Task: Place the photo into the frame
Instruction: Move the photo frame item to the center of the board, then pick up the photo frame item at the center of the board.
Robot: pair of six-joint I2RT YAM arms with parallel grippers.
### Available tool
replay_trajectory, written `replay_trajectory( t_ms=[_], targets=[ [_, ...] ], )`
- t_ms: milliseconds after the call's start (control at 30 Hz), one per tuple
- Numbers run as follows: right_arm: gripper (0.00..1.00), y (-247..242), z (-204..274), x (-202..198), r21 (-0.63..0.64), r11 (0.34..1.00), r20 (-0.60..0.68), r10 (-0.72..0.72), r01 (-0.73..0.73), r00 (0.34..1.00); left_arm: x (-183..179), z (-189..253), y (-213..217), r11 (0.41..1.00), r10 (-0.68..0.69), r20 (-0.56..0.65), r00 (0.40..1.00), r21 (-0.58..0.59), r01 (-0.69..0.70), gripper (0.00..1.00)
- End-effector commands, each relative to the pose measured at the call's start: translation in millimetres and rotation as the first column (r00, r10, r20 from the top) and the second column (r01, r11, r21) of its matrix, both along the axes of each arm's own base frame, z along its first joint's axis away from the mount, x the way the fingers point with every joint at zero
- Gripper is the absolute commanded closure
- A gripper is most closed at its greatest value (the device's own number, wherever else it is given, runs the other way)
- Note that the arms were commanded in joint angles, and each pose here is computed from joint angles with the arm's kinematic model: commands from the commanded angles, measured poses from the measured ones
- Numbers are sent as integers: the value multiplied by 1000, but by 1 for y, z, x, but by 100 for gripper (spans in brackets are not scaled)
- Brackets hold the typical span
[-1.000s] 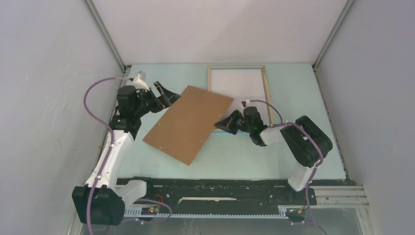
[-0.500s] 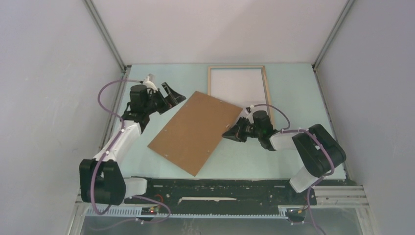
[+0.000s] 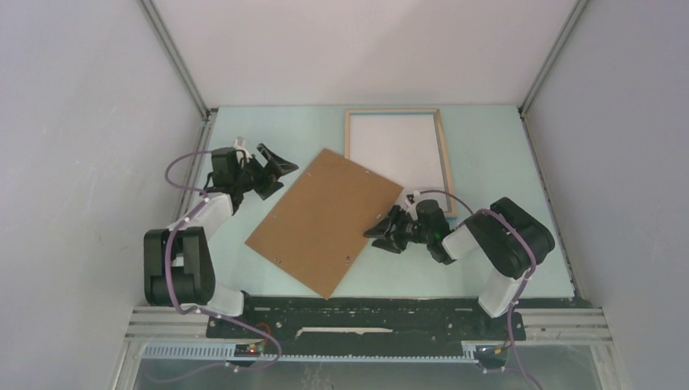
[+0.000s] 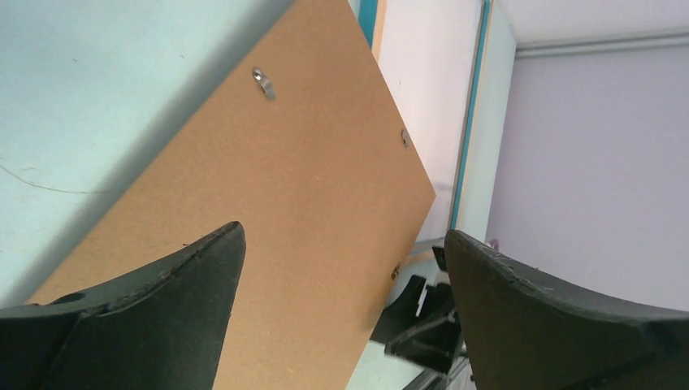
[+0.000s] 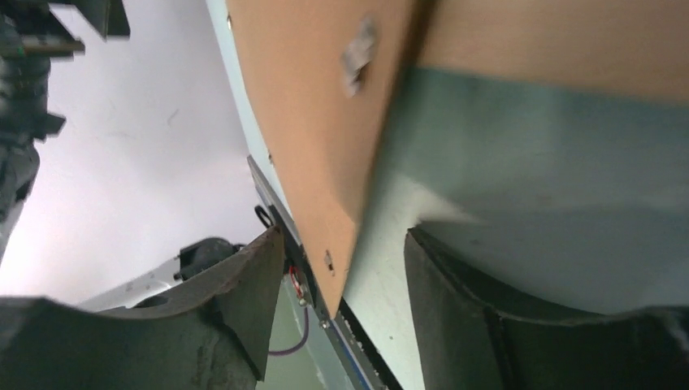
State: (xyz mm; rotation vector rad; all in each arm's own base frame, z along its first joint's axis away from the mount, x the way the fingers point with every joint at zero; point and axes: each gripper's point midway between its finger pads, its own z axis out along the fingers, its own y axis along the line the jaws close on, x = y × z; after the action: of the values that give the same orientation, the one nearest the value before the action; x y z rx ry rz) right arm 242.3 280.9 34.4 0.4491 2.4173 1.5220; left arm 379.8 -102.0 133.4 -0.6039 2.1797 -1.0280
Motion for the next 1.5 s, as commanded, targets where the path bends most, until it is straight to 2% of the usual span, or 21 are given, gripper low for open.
replay_trajectory(
  t_ms=[0, 167, 300, 500, 567, 767, 867, 1067, 1200, 1267, 1367, 1467],
  targets=[
    [32, 29, 8, -12, 15, 1000, 40, 1, -2, 999, 8, 13, 7, 999, 15, 47, 999, -39, -13, 0],
    [31, 50, -3, -6, 54, 992, 37, -114, 111, 993, 13, 22, 3, 996, 17, 69, 997, -92, -11, 0],
    [40, 62, -1, 2, 146, 974, 65, -183, 172, 981, 9, 27, 3, 996, 16, 95, 995, -89, -7, 0],
    [52, 67, -12, 13, 156, 959, 114, -254, 235, 960, 2, 39, 1, 997, 6, 144, 990, -78, 5, 0],
    [61, 67, -15, 17, 141, 961, 133, -256, 237, 958, 1, 43, 2, 998, 4, 163, 987, -70, 7, 0],
    [99, 54, 16, 18, 188, 959, 191, -248, 212, 950, -3, 56, 1, 998, -13, 207, 978, -58, 26, 0],
    [100, 41, 39, 13, 195, 965, 223, -217, 175, 950, -6, 64, 0, 998, -19, 231, 973, -49, 31, 0],
    [100, 14, 79, 25, 136, 991, 225, -45, 15, 973, -10, 87, 0, 998, -26, 279, 960, -42, 39, 0],
    [100, -23, 100, 35, -16, 995, 240, 103, -102, 965, -10, 91, 1, 1000, -27, 289, 957, 6, 27, 0],
    [100, -50, 115, 46, -76, 992, 231, 112, -97, 966, -11, 82, 0, 998, -28, 263, 964, 60, 13, 0],
    [100, -73, 147, 59, -63, 988, 231, 152, -141, 961, -12, 72, -18, 994, -61, 240, 969, 107, 36, 0],
    [100, -91, 187, 77, -62, 992, 318, 127, -113, 939, -12, 62, -34, 988, -89, 193, 977, 139, 62, 0]
  ],
)
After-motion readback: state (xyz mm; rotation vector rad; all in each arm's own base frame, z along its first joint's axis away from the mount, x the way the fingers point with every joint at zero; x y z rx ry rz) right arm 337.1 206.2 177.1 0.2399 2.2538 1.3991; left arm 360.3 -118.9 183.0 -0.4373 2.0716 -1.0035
